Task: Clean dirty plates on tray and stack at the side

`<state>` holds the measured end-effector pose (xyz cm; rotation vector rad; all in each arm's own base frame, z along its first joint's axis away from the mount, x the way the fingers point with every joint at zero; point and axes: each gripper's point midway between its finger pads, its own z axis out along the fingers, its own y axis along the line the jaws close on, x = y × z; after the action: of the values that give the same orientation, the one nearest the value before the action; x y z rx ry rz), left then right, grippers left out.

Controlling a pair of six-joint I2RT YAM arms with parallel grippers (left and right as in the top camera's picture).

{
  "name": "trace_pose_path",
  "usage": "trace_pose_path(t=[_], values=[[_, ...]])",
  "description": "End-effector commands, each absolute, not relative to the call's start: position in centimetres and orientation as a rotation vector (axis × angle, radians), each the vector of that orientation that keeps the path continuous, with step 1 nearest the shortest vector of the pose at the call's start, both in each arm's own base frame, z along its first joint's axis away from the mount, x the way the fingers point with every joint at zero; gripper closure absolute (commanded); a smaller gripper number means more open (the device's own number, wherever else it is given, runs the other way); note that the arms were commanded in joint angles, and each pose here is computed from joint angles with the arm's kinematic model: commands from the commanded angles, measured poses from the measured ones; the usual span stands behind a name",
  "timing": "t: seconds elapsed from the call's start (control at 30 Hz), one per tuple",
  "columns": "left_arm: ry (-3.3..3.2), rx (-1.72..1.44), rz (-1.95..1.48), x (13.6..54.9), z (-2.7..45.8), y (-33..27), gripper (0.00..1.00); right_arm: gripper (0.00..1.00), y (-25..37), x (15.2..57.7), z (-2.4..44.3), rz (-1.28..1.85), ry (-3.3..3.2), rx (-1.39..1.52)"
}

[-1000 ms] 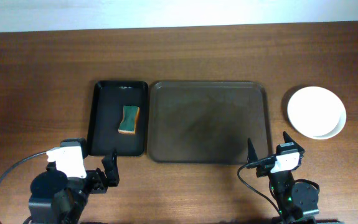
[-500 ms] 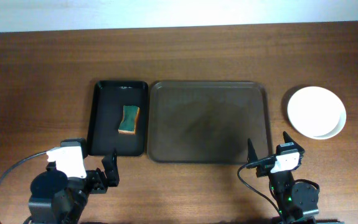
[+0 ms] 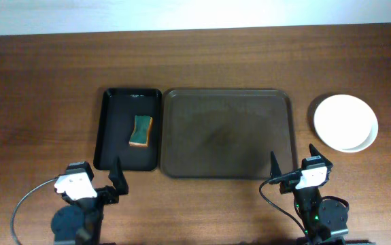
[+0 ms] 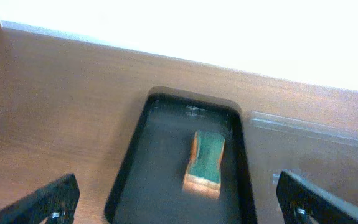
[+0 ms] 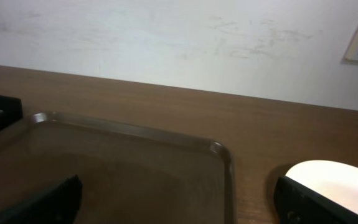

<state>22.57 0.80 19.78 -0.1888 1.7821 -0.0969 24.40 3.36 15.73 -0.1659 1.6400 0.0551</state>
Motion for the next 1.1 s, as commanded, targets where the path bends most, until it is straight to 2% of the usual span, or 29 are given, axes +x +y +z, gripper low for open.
trace_pose_path(t=[0.0, 0.3, 0.37, 0.43, 1.07], values=[[1.64, -0.153, -0.107, 23.4, 19.5, 0.6, 0.0, 0.01, 3.4, 24.4, 15.5, 0.05, 1.642, -0.172], [1.456, -0.108, -0.037, 24.5, 20.3, 1.1, 0.0, 0.01, 3.4, 24.4, 15.5, 0.05, 1.642, -0.171], [1.506, -0.115, -0.033, 24.6, 19.1, 1.2, 0.0, 0.01, 3.4, 24.4, 15.5, 0.05, 1.642, -0.172], [1.644, -0.095, -0.06, 24.6, 15.7, 0.6, 0.01, 0.01, 3.4, 24.4, 15.5, 0.049, 1.642, -0.172], [1.647, -0.08, -0.076, 24.6, 15.7, 0.2, 0.0, 0.01, 3.4, 24.4, 15.5, 0.05, 1.642, -0.172]])
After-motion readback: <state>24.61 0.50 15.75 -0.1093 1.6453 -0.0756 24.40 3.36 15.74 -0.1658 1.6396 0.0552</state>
